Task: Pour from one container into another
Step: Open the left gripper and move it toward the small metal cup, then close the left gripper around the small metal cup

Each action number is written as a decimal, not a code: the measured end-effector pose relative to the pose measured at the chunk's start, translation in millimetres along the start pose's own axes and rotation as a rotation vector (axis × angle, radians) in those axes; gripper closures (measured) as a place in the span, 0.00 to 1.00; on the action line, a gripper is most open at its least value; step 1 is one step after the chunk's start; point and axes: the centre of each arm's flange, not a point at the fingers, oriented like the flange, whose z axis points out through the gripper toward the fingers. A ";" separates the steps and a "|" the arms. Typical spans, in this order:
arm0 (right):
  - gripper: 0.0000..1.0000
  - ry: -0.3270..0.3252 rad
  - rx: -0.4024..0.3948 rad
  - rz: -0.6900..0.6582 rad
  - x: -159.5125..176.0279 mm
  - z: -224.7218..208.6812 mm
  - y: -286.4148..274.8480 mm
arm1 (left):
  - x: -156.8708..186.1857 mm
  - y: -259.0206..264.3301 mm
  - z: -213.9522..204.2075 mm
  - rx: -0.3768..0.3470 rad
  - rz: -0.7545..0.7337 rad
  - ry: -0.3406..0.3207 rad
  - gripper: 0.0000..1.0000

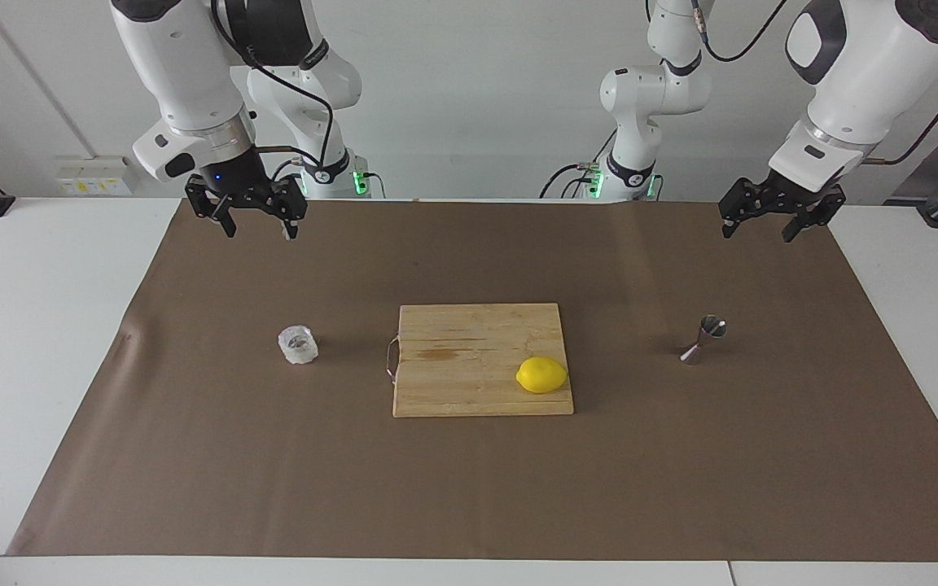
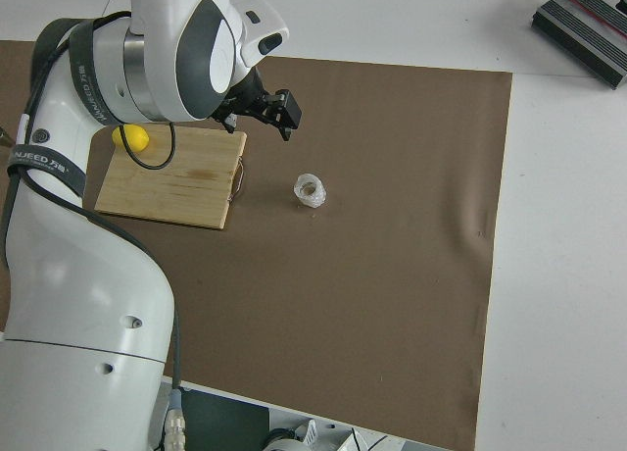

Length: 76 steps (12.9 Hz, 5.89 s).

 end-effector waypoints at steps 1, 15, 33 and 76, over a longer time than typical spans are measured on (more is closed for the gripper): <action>0.00 0.008 0.001 0.001 -2.8 -5.1 0.4 | 0.1 0.1 -0.3 0.000 0.000 0.001 0.00; 0.00 -0.024 -0.004 0.076 -10.7 -18.6 41.7 | 0.3 -58.0 60.5 -0.065 -0.185 -0.098 0.00; 0.00 -0.024 -0.004 0.075 -10.7 -18.6 41.2 | -59.3 -126.8 231.1 -0.949 -2.039 -0.323 0.00; 0.00 -0.024 -0.004 0.075 -10.8 -18.6 41.2 | -55.9 -76.7 263.7 -1.123 -2.479 -0.334 0.47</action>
